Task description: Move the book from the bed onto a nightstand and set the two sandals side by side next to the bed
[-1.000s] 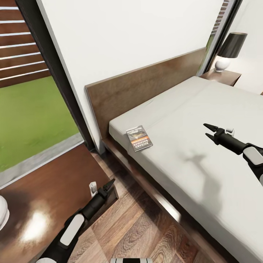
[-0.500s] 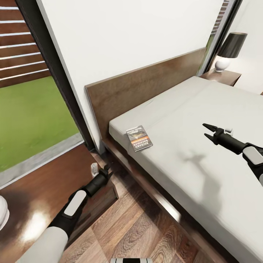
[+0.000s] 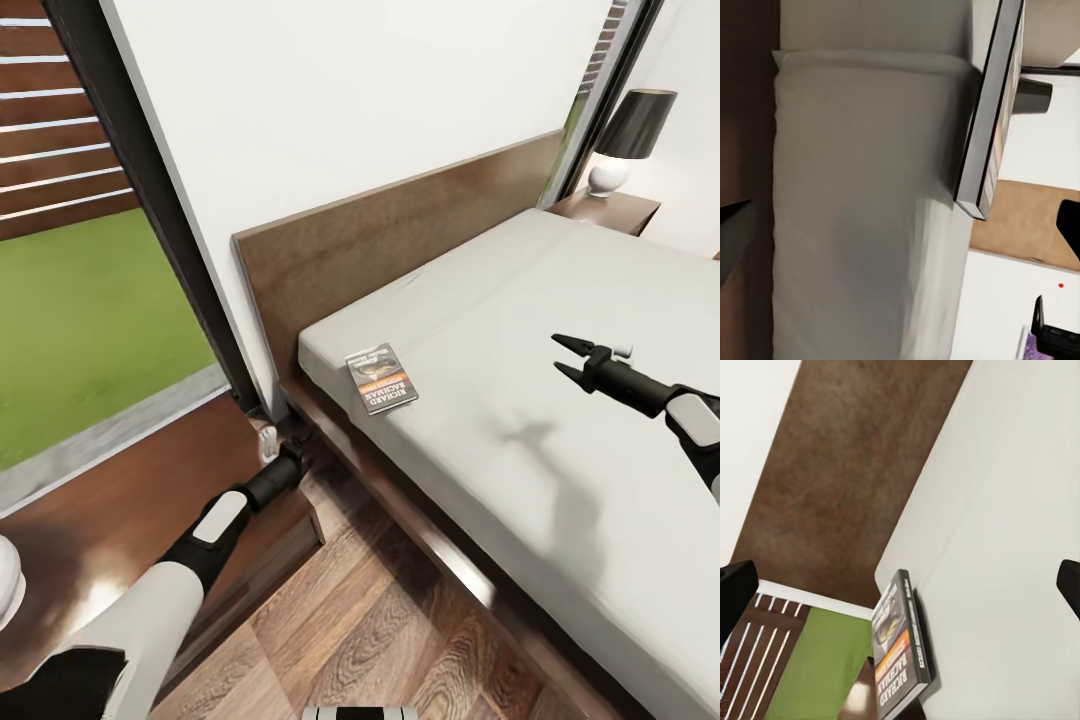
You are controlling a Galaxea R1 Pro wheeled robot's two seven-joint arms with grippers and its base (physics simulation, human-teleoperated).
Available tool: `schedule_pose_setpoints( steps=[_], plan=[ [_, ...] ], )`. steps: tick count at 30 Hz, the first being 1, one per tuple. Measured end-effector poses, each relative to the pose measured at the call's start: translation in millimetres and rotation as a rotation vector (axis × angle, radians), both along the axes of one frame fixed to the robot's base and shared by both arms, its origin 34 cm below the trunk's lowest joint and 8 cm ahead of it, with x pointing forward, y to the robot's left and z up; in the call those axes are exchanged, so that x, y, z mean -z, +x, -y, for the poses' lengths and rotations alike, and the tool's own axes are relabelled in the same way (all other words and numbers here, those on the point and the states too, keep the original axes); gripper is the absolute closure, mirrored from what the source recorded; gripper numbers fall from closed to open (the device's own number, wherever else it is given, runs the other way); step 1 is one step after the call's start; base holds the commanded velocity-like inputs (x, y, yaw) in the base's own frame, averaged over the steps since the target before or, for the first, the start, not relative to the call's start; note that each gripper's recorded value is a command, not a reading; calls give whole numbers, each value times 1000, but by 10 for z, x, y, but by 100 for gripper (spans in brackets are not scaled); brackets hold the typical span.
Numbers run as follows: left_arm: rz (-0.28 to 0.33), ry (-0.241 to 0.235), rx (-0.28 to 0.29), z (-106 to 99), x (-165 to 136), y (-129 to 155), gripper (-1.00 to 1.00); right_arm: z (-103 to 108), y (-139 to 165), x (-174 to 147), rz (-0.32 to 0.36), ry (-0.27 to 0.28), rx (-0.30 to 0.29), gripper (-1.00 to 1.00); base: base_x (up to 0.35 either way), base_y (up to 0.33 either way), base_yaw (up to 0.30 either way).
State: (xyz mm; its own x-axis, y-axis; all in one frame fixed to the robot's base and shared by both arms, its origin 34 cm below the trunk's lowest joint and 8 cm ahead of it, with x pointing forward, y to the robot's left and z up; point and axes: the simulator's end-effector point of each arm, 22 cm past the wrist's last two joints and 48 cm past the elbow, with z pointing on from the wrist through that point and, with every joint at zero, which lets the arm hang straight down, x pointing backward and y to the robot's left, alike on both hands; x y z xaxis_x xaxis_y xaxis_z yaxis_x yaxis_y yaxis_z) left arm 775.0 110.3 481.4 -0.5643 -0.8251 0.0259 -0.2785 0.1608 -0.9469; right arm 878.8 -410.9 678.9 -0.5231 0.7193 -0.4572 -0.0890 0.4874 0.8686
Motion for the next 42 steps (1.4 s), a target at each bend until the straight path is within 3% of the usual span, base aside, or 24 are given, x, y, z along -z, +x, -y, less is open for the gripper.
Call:
schedule_pose_setpoints(
  steps=[12,27,42],
  plan=[
    [10,3,11,-14,-121,217,-100,-28,-2,-14,-3,11,-8,-100,0,0,0],
    [31,3,10,-25,-199,281,-100,-50,-34,42,-30,26,-17,-100,0,0,-9],
    [39,9,9,-36,-212,294,-100,-75,-33,57,-32,24,-21,-100,0,0,-185]
  ],
)
